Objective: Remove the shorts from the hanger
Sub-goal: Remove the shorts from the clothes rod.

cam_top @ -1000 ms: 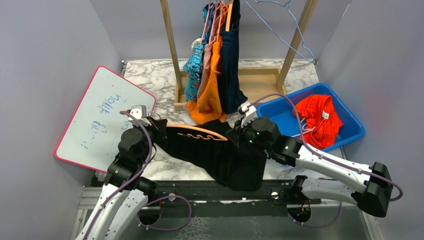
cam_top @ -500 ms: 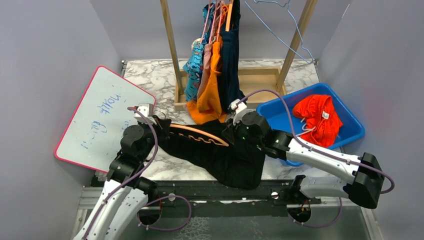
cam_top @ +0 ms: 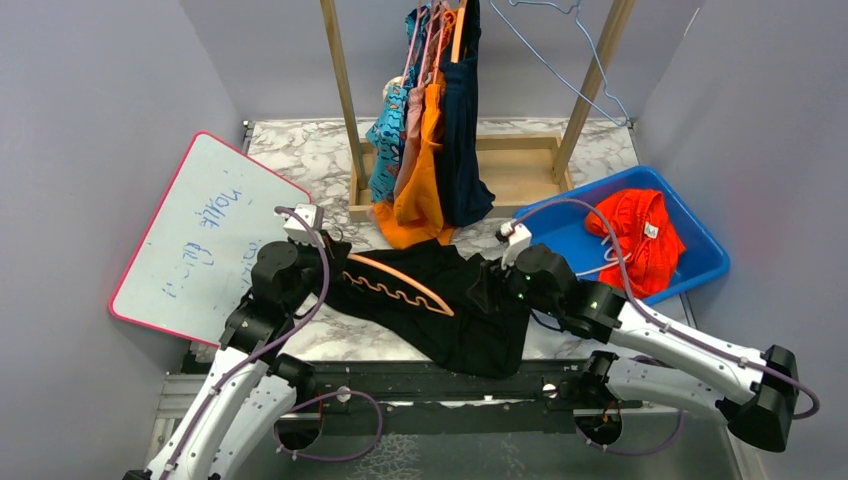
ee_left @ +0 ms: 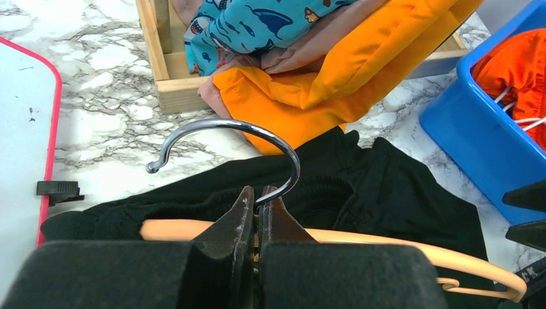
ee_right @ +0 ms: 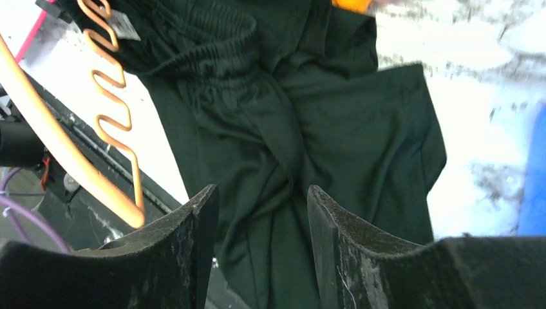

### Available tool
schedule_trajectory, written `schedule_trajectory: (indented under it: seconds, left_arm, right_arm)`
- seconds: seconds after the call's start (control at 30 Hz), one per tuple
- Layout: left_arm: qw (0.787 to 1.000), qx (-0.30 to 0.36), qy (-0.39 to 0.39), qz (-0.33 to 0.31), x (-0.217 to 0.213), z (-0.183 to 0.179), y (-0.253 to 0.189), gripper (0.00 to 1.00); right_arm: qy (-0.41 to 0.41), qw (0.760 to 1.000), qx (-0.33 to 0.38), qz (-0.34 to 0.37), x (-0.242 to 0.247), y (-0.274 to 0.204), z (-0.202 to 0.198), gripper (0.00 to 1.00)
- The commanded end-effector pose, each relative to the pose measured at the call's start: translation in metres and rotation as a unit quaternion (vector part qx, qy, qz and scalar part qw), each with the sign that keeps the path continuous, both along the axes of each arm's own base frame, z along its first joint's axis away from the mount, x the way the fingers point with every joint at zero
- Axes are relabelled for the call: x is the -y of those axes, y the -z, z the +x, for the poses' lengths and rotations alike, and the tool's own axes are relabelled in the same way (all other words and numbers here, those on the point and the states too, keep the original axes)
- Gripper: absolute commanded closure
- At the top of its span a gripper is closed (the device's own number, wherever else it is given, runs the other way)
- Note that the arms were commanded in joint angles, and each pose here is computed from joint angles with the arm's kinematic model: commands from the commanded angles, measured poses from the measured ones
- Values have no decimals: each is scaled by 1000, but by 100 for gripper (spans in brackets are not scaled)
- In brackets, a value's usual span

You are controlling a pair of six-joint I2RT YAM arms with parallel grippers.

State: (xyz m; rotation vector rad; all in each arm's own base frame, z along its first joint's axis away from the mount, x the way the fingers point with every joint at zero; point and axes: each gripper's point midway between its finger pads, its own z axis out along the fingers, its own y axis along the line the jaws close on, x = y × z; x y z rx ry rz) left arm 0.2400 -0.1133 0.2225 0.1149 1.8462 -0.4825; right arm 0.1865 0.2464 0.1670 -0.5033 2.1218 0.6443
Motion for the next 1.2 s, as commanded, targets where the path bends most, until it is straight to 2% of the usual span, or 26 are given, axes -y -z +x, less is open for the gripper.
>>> schedule_trajectory:
  seconds: [0.0,0.1,0.17,0.27,0.33,0.43,0.57,0.73,0.8,1.03,1.13,1.17]
  left_arm:
    - [999,34,27,-9,9,2,-19,100]
    - [999,25,36,-7,12,3,-14,100]
    - [999,20,45,-6,15,3,-12,100]
    - [998,15,57,-5,19,2,-10,100]
    - [997,15,69,-7,23,1,-11,100]
    - [997,18,81,-9,27,-1,-11,100]
    - [996,18,85,-10,28,-1,-11,100]
    - [996,17,86,-10,28,-1,-10,100]
    - [996,15,89,-10,29,-2,-10,100]
    - [996,12,93,-9,31,-2,-8,100]
    - [996,13,92,-9,30,-2,-9,100]
    - [996,14,92,-10,30,-2,-9,100]
  right_arm:
    - [1,998,-53,31,10,9,-24,45]
    - [-12,997,-31,69,9,-16,-28,43]
    - [-41,994,-9,104,3,-37,-34,38]
    - [-157,973,17,165,-21,-62,-61,30]
    - [-227,955,2,189,-37,-67,-80,27]
    - [-284,942,-44,173,-55,-55,-92,27]
    - [-286,943,-101,136,-70,-24,-85,27]
    - [-336,920,-119,161,-81,-17,-99,38]
    - [-337,919,-120,165,-81,-16,-100,46]
    - [-317,923,-116,184,-84,-16,-95,55]
    - [-322,917,-128,200,-88,-17,-98,69]
    - [-327,913,-132,204,-89,-18,-99,70]
